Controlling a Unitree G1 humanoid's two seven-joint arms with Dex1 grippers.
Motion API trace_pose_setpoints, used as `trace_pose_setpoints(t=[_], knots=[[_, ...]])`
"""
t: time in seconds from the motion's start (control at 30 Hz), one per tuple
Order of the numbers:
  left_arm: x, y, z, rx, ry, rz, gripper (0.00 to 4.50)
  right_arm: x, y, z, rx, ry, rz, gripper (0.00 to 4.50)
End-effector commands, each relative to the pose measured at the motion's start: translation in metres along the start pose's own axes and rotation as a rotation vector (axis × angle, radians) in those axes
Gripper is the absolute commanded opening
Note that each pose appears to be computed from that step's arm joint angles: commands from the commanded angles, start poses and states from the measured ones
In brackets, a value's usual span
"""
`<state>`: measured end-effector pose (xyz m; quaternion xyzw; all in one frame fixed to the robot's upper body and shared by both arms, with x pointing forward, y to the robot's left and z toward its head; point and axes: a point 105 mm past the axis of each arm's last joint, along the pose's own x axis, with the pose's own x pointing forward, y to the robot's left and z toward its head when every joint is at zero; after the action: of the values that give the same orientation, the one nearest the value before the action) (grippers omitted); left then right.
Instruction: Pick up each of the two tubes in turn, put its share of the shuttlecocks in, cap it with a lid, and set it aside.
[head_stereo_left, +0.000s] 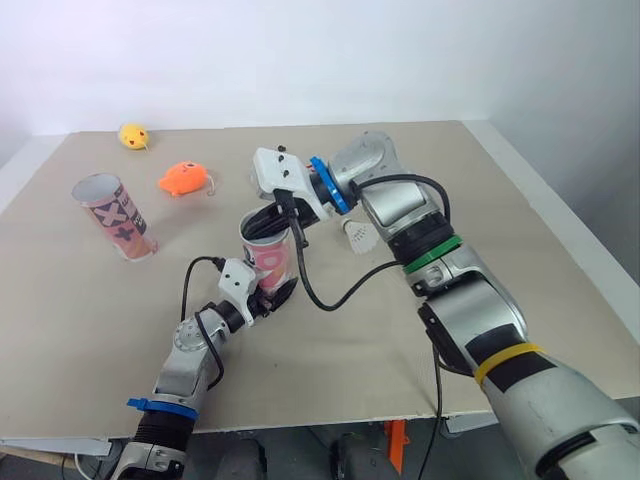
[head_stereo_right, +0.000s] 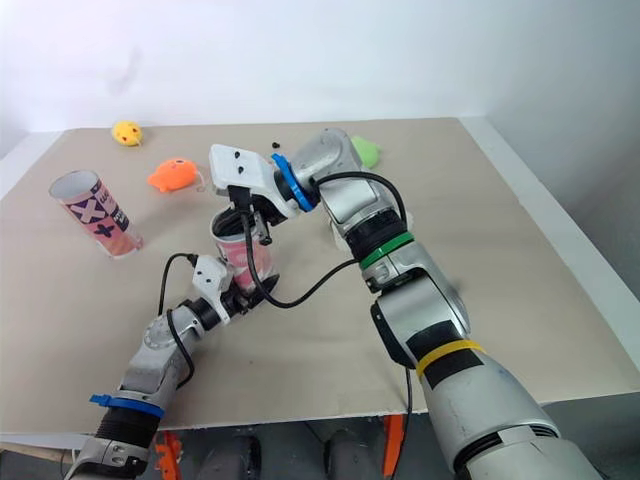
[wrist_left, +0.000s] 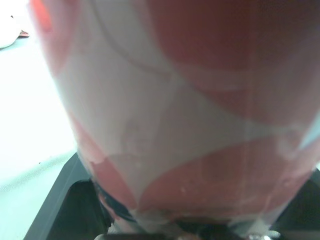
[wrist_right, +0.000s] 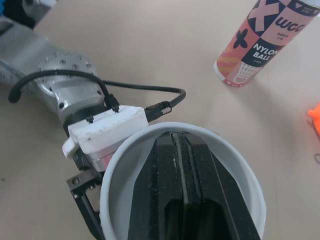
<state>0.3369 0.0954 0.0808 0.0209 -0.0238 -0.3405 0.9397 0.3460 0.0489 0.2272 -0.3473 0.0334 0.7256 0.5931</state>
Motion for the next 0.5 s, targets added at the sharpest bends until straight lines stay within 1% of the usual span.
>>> trace_pose_setpoints(t=[0.03,0.33,0.5], knots=[[0.004,-0.013,-0.010,-0.003,0.053,-0.051,3.18,0.046,0.035,-0.032,0.130,0.049,0.187,0.07],[0.003,-0.014,-0.010,-0.004,0.052,-0.052,3.18,0.056,0.045,-0.049,0.213,0.067,0.222,0.07],[0.004,-0.014,-0.010,-0.005,0.054,-0.054,3.18,0.053,0.043,-0.047,0.196,0.072,0.213,0.07]])
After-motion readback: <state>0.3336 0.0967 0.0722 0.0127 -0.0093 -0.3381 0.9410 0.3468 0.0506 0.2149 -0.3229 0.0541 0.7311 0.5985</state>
